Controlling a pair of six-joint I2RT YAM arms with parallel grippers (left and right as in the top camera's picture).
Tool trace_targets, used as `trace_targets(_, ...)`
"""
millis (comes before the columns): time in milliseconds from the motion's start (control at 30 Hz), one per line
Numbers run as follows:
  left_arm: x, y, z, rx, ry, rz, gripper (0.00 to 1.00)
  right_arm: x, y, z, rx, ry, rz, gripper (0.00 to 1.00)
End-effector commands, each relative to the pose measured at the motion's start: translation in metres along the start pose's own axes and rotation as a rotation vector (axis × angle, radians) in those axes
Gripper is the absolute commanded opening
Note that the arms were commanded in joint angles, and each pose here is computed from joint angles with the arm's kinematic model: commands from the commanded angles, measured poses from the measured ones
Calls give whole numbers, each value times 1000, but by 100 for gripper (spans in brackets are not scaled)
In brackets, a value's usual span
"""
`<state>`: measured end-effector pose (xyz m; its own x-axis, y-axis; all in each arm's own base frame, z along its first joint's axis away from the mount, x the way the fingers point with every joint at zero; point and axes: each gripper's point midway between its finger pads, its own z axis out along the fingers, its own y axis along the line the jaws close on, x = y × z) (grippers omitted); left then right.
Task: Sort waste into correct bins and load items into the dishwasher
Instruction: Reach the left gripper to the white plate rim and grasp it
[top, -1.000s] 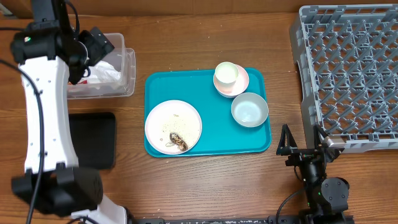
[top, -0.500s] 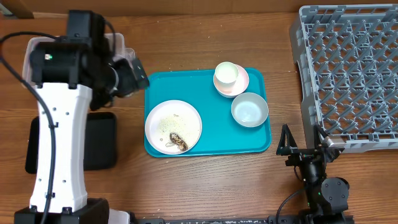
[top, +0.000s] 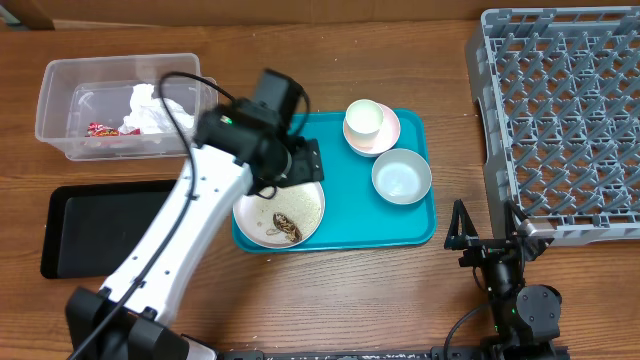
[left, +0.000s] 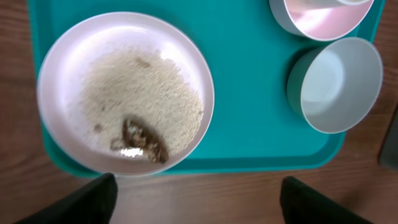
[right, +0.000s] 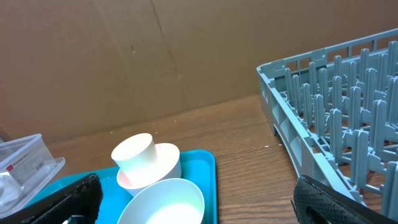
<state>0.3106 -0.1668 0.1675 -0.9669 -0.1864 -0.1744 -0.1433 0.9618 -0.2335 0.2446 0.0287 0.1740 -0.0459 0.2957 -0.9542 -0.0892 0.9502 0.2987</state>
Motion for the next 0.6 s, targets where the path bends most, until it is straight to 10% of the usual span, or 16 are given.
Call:
trace_targets(0, 8, 6, 29, -66, 1, -3, 79, 2, -3, 0, 9, -4, -6, 100)
trace_targets(567, 31, 3, 136, -329, 74, 167, 75, 2, -3, 0, 9, -4, -6, 100)
